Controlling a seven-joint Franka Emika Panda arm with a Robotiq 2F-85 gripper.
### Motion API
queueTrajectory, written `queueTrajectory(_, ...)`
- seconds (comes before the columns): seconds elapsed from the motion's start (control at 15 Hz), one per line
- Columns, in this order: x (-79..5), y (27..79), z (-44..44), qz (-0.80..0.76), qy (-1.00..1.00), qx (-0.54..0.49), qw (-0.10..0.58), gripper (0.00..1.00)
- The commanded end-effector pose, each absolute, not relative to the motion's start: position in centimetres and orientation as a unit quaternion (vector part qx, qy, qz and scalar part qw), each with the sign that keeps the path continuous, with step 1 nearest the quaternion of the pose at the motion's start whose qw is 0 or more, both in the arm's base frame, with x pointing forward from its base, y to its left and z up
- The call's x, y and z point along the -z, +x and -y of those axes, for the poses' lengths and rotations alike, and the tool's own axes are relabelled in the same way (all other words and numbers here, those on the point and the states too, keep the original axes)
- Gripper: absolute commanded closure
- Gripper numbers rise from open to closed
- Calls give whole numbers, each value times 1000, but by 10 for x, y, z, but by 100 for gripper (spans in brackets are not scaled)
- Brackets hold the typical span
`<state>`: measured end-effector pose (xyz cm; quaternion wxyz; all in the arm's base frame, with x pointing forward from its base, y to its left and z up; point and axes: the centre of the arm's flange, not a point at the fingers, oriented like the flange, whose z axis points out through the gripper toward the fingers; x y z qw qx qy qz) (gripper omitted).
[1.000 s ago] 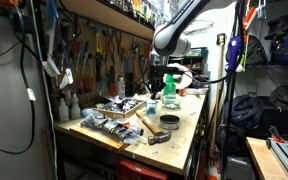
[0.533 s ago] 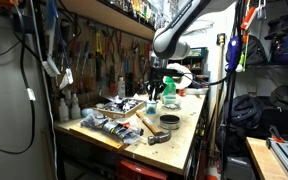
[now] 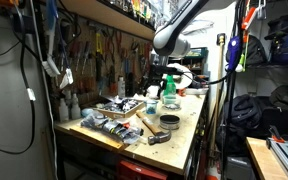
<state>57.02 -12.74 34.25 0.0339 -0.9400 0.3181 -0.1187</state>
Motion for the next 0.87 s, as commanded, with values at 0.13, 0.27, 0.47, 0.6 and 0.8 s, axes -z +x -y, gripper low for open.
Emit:
queueTrajectory(0.13, -387, 515, 119, -312, -940, 138, 11, 0)
queueTrajectory(0.27, -397, 489, 119, -278, -948, 153, -1, 0)
queueTrajectory(0.47, -407, 449, 117, -227, -962, 152, -1, 0)
queueTrajectory(0.6, -410, 426, 119, -190, -970, 148, 16, 0)
queueTrajectory(0.8, -407, 450, 116, -200, -968, 154, 8, 0)
